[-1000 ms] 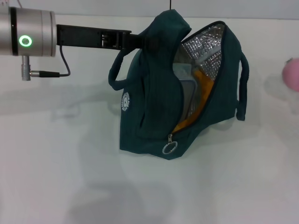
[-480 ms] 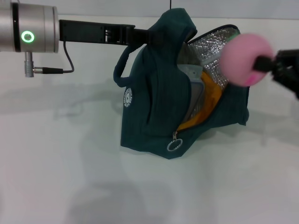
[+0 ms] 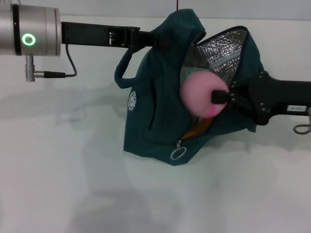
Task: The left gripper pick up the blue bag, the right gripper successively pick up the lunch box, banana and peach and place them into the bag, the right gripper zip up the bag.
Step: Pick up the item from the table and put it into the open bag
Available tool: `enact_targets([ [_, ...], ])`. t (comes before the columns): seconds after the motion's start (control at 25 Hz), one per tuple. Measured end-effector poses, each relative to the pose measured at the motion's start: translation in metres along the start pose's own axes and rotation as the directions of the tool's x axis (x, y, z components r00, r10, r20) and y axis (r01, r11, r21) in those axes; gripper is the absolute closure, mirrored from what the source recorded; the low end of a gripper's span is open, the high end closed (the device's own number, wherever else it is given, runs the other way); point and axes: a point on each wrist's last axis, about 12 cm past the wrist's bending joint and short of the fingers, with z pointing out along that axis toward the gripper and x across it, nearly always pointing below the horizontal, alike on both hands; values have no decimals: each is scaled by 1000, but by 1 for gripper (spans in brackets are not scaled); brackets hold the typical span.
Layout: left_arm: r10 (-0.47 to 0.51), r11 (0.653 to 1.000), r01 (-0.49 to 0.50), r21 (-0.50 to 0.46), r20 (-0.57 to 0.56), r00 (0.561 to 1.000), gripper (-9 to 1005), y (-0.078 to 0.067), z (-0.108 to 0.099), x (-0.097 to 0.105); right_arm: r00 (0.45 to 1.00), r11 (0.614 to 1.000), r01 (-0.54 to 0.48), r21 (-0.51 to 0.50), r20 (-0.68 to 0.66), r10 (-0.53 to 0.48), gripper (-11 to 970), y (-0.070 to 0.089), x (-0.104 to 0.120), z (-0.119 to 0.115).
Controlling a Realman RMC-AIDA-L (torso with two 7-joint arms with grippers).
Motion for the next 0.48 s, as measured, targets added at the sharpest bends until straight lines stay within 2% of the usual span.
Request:
enact_targets([
  [0.32, 0, 1000, 0, 0, -1, 1000, 942, 0, 0, 2, 998, 1000, -6, 22, -64, 7, 926, -5, 5, 12],
  [0.48, -1, 1000, 1, 0, 0, 1000, 942, 0, 0, 2, 990, 998, -55, 4, -128, 55, 914, -6, 7, 15],
])
